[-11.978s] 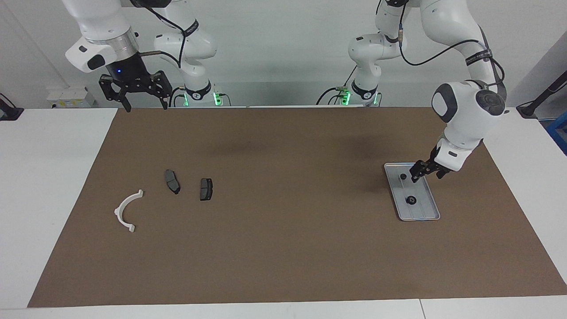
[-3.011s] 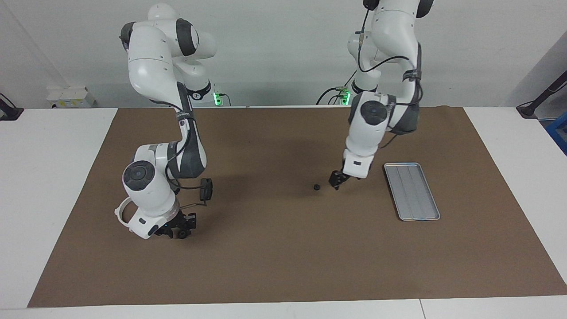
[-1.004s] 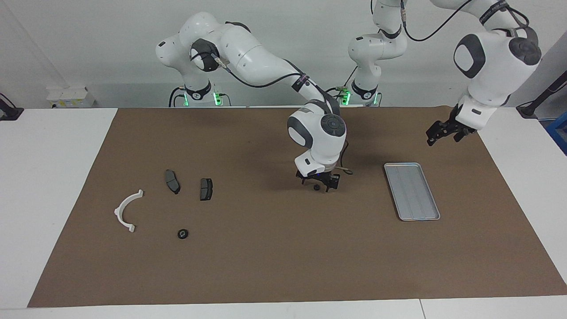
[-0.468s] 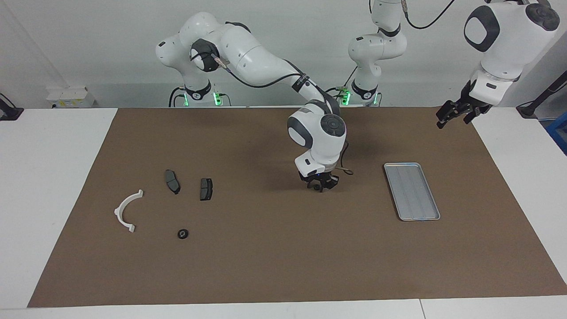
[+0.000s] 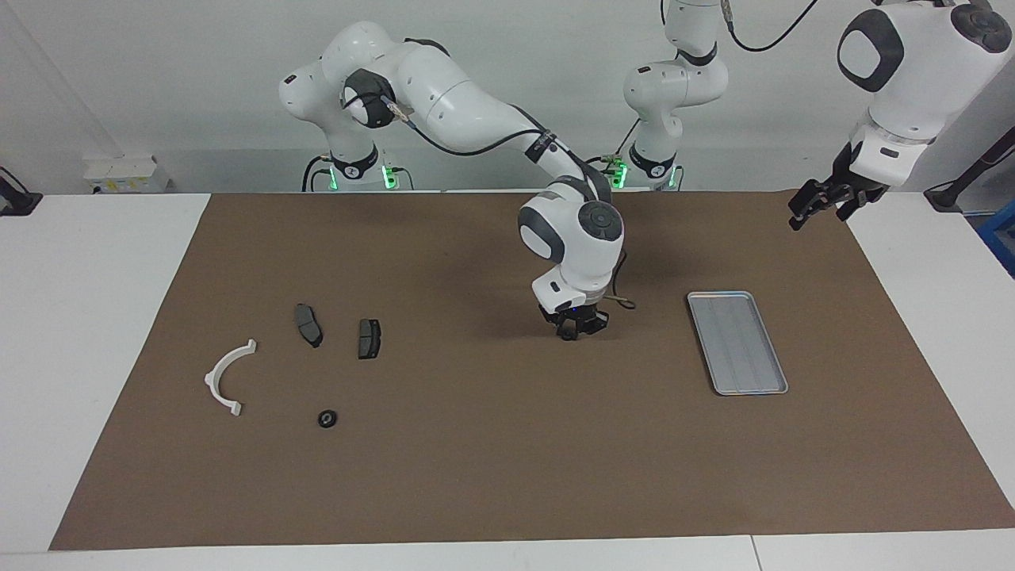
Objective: Place bearing gear from tray to pile
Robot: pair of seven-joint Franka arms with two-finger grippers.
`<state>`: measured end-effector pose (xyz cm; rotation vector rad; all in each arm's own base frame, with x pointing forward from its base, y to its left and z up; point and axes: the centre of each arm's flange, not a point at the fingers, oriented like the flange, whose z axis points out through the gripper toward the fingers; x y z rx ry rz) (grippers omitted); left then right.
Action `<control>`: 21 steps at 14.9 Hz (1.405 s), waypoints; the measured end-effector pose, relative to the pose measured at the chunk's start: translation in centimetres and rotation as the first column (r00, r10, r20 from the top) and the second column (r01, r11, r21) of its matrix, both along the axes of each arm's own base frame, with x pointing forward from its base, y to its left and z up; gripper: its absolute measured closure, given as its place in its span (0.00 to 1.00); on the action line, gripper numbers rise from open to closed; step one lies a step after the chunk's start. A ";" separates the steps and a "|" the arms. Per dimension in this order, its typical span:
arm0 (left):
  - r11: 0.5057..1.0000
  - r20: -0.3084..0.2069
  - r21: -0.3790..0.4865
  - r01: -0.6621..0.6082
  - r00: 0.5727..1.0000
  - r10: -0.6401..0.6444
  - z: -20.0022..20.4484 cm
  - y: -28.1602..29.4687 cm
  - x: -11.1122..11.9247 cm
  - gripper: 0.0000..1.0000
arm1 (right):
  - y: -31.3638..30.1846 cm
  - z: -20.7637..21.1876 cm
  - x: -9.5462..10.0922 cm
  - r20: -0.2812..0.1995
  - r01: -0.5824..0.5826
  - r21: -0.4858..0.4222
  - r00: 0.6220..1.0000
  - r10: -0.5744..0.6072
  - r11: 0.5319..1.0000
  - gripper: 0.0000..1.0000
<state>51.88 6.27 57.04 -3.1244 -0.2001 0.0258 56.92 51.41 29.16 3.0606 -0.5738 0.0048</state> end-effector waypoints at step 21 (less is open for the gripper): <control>0.997 -0.067 -0.009 0.073 0.995 -0.074 5.8 -3.9 4.0 0.00 | -32.4 3.3 16.5 -0.050 -0.436 0.006 0.899 0.435 0.900 0.77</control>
